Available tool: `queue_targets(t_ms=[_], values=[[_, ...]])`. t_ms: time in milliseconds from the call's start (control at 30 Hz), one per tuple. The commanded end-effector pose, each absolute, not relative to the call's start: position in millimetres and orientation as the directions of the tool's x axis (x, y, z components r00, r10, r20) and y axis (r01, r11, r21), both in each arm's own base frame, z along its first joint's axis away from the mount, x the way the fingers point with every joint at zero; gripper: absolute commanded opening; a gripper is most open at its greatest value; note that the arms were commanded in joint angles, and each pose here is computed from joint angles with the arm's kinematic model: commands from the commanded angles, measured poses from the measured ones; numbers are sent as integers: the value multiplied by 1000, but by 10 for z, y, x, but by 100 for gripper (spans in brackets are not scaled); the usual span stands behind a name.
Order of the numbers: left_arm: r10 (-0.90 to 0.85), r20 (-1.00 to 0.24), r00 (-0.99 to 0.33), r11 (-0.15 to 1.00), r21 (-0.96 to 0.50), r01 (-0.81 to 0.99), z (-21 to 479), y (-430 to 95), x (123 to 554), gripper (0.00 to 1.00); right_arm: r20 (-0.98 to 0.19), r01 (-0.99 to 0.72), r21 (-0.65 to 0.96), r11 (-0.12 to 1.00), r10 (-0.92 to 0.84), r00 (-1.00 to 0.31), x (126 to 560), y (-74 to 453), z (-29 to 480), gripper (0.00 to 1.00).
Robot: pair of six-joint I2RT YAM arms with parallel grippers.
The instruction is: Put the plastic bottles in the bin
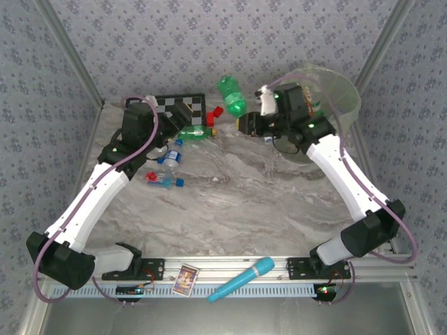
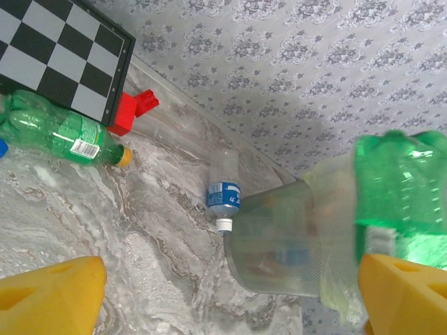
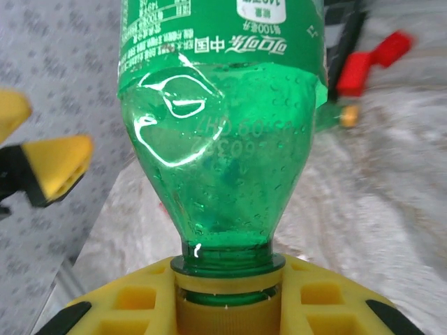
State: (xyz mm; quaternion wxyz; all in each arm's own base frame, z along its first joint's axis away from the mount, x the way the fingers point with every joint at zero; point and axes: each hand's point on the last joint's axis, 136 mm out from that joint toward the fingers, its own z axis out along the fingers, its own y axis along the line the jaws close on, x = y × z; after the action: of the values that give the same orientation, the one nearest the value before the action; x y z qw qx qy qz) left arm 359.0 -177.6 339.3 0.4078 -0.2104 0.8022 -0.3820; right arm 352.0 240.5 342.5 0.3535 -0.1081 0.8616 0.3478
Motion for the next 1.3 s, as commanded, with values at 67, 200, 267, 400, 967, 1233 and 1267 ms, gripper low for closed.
queue_targets(t_ms=[67,200,267,400,967,1233,1267], values=[[-591,-546,-595,647,-760,55,3551,-1756,3506,93,-731,-305,432,849,130,-670,3487,1744,3800,24],[-570,-545,-615,650,-757,69,3520,-1787,3492,93,-728,-172,425,889,223,-648,3503,1264,3950,24],[-561,-548,-620,651,-755,77,3513,-1793,3487,93,-731,-102,413,905,262,-630,3497,1045,4000,24],[-548,-546,-634,651,-754,87,3495,-1797,3477,93,-707,36,410,911,343,-618,3470,654,3988,24],[-521,-546,-656,655,-749,103,3459,-1756,3322,94,-679,262,347,901,433,-593,3672,-233,3775,25],[-526,-545,-653,656,-749,97,3462,-1735,3302,94,-664,273,343,899,437,-607,3879,-327,3703,27],[-527,-545,-652,656,-748,95,3459,-1733,3304,94,-665,277,333,901,433,-609,3901,-346,3695,34]])
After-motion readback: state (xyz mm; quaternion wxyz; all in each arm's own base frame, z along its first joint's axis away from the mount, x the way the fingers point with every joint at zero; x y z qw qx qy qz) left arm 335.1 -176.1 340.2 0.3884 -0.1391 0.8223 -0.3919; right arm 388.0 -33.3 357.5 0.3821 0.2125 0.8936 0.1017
